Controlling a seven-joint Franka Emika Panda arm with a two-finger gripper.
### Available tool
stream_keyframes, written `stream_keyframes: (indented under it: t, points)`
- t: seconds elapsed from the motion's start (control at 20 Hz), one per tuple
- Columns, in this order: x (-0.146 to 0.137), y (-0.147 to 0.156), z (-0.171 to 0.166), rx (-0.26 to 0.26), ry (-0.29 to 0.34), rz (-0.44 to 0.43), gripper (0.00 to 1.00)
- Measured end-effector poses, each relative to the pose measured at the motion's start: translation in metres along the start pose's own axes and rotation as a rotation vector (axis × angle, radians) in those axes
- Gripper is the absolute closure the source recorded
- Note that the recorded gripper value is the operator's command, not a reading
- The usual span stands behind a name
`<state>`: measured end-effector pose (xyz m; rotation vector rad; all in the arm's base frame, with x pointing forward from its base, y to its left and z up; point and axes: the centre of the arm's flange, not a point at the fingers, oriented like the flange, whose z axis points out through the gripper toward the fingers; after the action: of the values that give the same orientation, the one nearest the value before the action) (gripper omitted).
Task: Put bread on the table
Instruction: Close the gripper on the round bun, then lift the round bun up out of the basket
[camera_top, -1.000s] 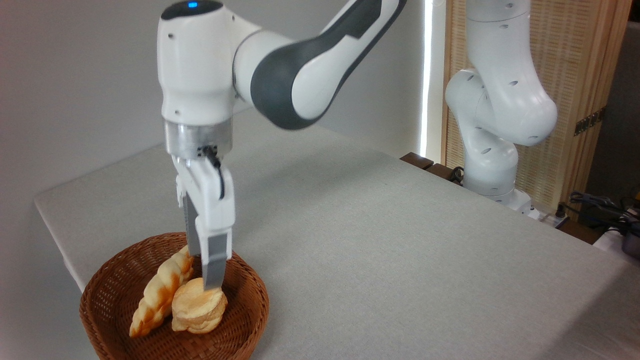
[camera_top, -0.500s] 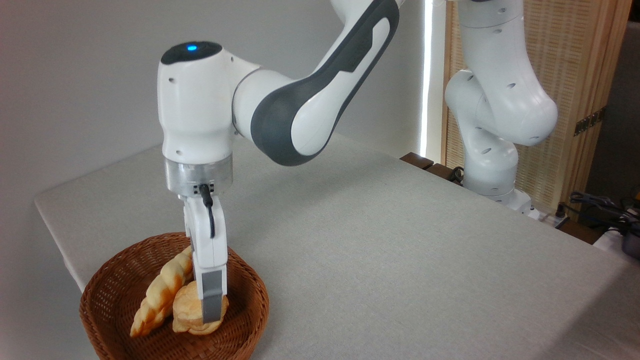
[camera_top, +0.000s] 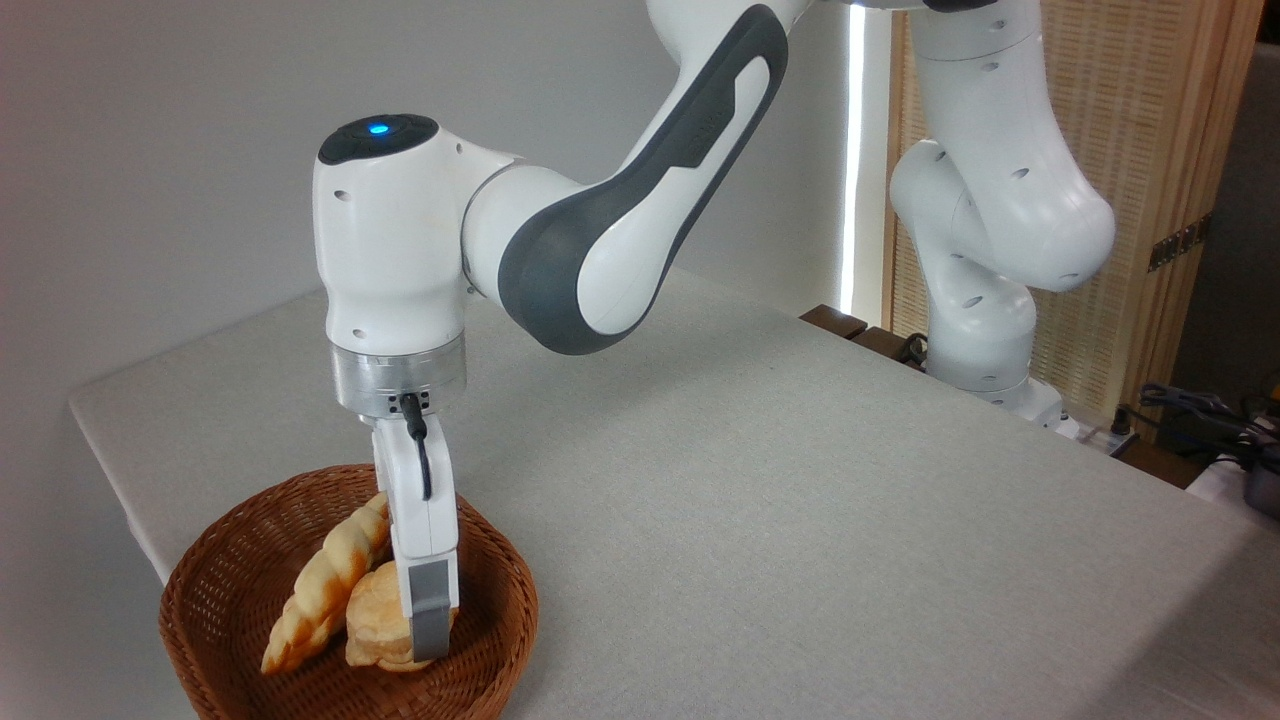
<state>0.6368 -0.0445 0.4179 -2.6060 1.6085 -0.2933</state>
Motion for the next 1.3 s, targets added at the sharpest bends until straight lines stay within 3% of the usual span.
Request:
stream_keyframes:
  t: [0.45,0.65,0.75,0.9,1.1,1.2,1.3]
  points:
    - [0.001,-0.002,-0.006,0.010,0.007,0.001,0.60]
    - [0.002,-0.003,-0.038,0.034,0.030,0.000,0.59]
    - [-0.001,0.003,-0.065,0.018,0.034,0.000,0.50]
    - [-0.009,0.018,-0.114,-0.019,0.038,-0.029,0.55]
    - [-0.018,0.049,-0.161,-0.109,0.007,-0.174,0.49]
    - [-0.016,0.059,-0.165,-0.140,-0.017,-0.253,0.23]
    - [-0.011,0.068,-0.161,-0.173,-0.038,-0.295,0.22]
